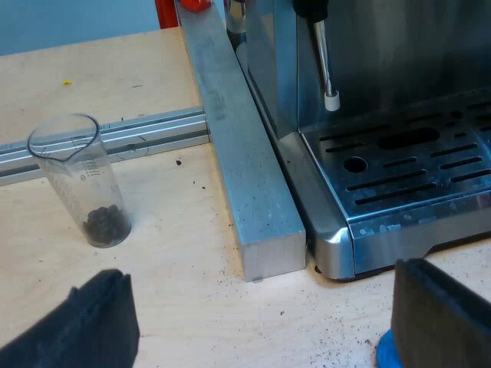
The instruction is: Pour the beans into the coffee machine
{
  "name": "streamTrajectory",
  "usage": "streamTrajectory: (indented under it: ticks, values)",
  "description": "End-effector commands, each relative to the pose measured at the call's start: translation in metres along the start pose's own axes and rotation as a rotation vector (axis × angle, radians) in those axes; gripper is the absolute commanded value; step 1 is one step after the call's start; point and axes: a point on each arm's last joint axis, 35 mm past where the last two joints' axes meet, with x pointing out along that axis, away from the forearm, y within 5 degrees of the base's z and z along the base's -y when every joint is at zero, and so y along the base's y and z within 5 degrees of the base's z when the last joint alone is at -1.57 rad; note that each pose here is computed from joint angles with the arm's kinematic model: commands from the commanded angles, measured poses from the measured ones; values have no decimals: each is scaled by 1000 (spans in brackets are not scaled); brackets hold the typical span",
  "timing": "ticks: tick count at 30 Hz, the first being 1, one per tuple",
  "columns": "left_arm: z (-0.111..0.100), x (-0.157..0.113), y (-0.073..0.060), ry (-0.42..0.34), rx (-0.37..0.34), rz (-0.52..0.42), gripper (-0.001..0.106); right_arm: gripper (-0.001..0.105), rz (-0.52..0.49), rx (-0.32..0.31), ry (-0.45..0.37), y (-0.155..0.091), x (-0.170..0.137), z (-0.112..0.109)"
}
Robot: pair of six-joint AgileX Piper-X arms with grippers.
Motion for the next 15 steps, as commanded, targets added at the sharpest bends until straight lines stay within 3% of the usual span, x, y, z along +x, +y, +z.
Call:
streamTrajectory:
  ticks: [1,15]
  values:
    - [1,2,0,0,-10,9,70,78,-2,-12,-2,-1,1,2]
    - [2,-1,0,13,-12,11,70,78,-11,8,-46,-2,-9,13]
